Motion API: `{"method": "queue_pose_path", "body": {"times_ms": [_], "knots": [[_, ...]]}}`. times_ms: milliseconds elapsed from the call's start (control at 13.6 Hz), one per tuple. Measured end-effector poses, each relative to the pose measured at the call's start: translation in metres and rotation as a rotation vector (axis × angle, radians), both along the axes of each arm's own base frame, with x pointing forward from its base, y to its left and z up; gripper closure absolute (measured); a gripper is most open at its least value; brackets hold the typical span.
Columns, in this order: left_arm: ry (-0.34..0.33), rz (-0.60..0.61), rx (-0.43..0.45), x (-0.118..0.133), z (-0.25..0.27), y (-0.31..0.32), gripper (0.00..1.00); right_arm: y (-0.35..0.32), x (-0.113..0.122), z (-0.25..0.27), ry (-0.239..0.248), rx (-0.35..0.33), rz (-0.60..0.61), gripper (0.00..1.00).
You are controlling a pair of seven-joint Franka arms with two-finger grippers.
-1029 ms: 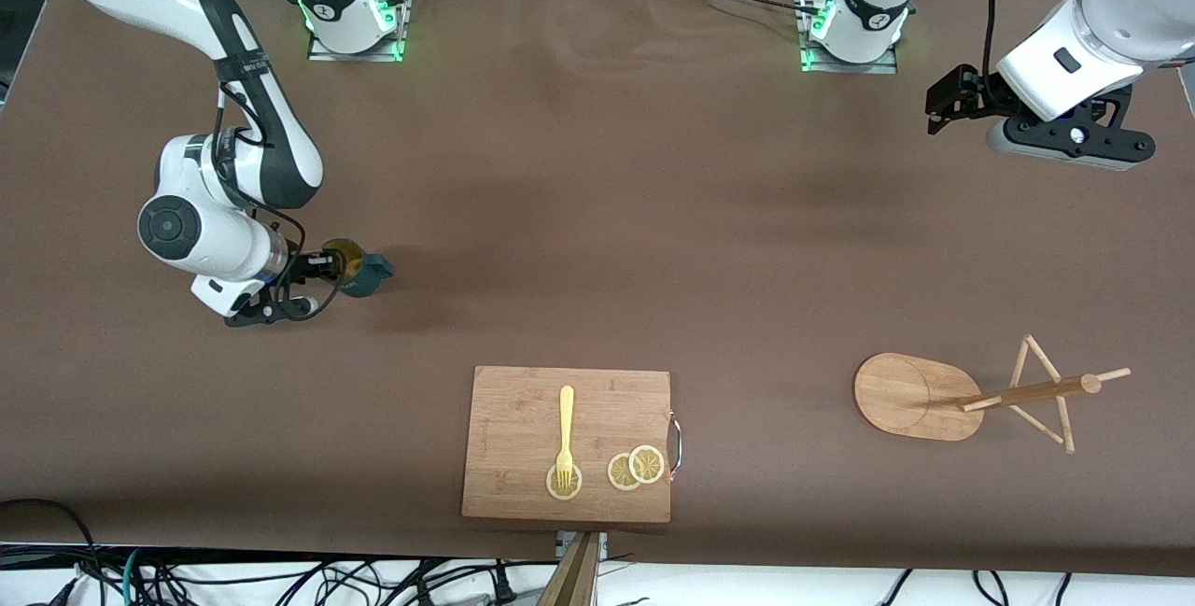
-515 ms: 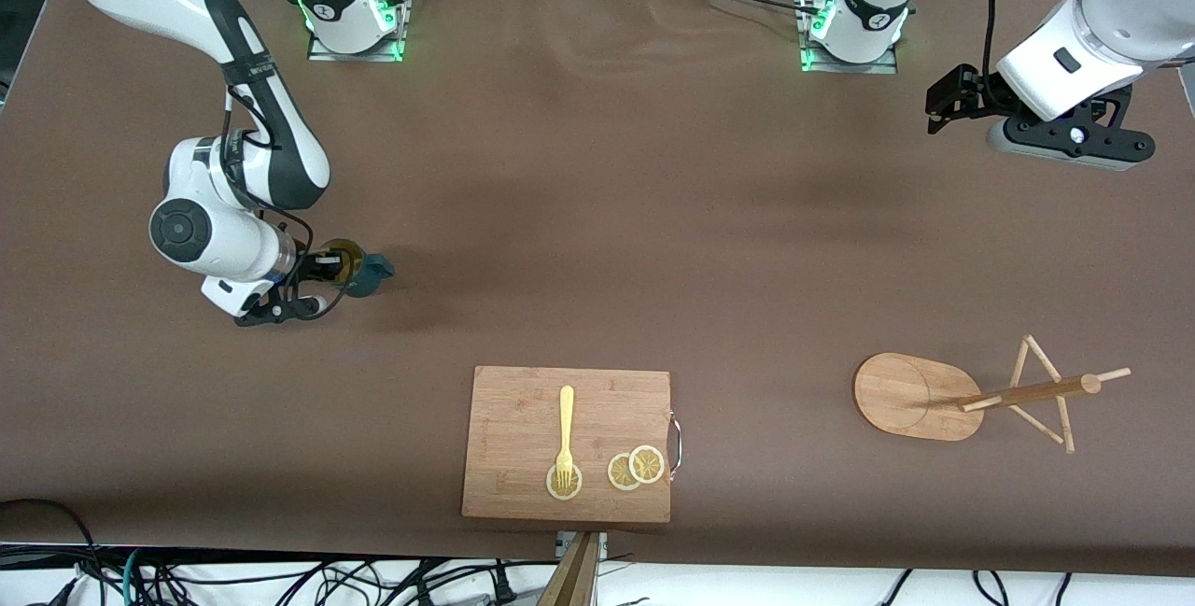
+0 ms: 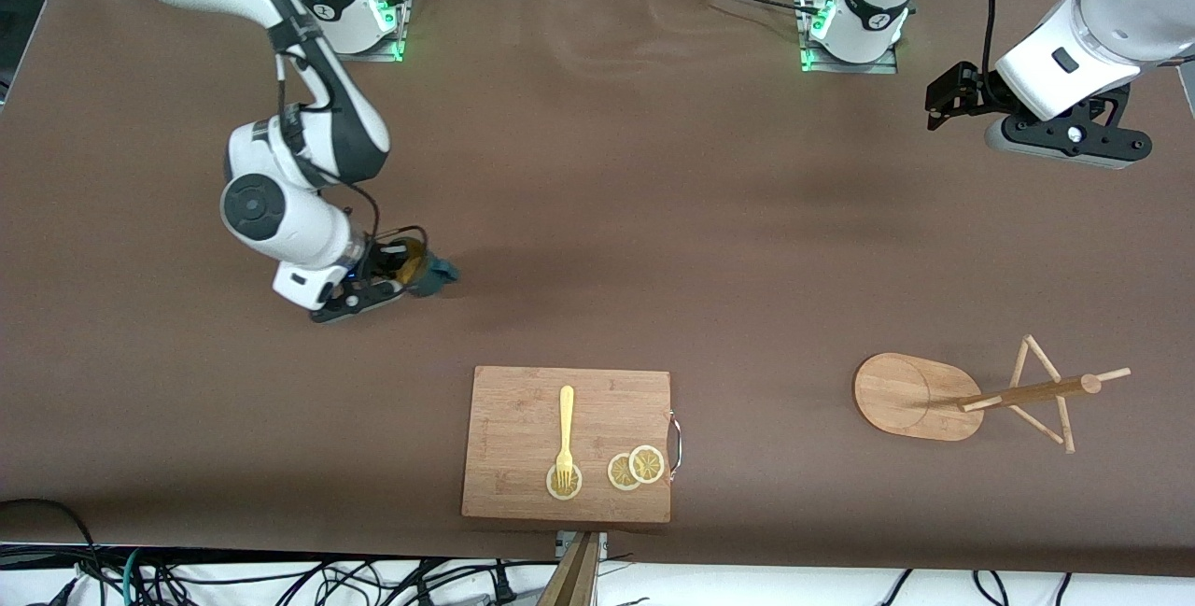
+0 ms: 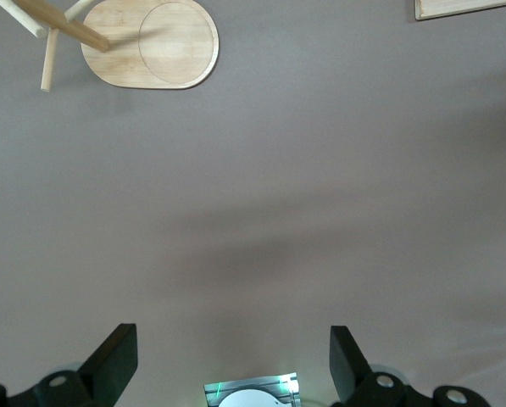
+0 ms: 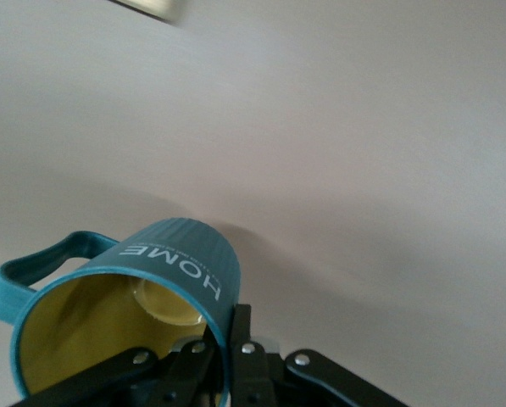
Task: Pass cup and hang on rack
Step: 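Carry the teal mug with the right gripper toward the table middle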
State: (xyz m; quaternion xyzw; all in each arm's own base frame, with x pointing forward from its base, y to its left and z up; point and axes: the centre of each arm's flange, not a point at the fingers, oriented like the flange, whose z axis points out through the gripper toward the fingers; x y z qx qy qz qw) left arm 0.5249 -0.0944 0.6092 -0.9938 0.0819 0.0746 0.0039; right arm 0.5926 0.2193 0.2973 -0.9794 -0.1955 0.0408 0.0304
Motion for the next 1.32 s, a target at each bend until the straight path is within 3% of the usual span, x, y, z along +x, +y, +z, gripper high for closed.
{"method": "queue_pose_path", "body": {"times_ms": [294,662,956,1176,1324], "knots": [[0.000,-0.001,0.000,0.000,0.000,-0.001,0.00,0.149,-0.024,0.037,0.002,-0.016,0.083,0.95],[0.000,-0.002,0.000,0.000,0.001,-0.001,0.00,0.305,-0.062,0.003,-0.035,0.049,0.084,0.95],[-0.001,-0.002,0.000,0.000,0.001,-0.001,0.00,0.379,-0.109,-0.024,-0.076,0.115,0.107,0.95],[-0.002,-0.002,0.000,0.000,0.001,-0.001,0.00,0.408,-0.146,-0.039,-0.103,0.078,0.106,0.95],[-0.005,-0.003,-0.001,0.000,0.003,-0.001,0.00,0.411,-0.151,-0.040,-0.114,0.066,0.087,0.95]]}}
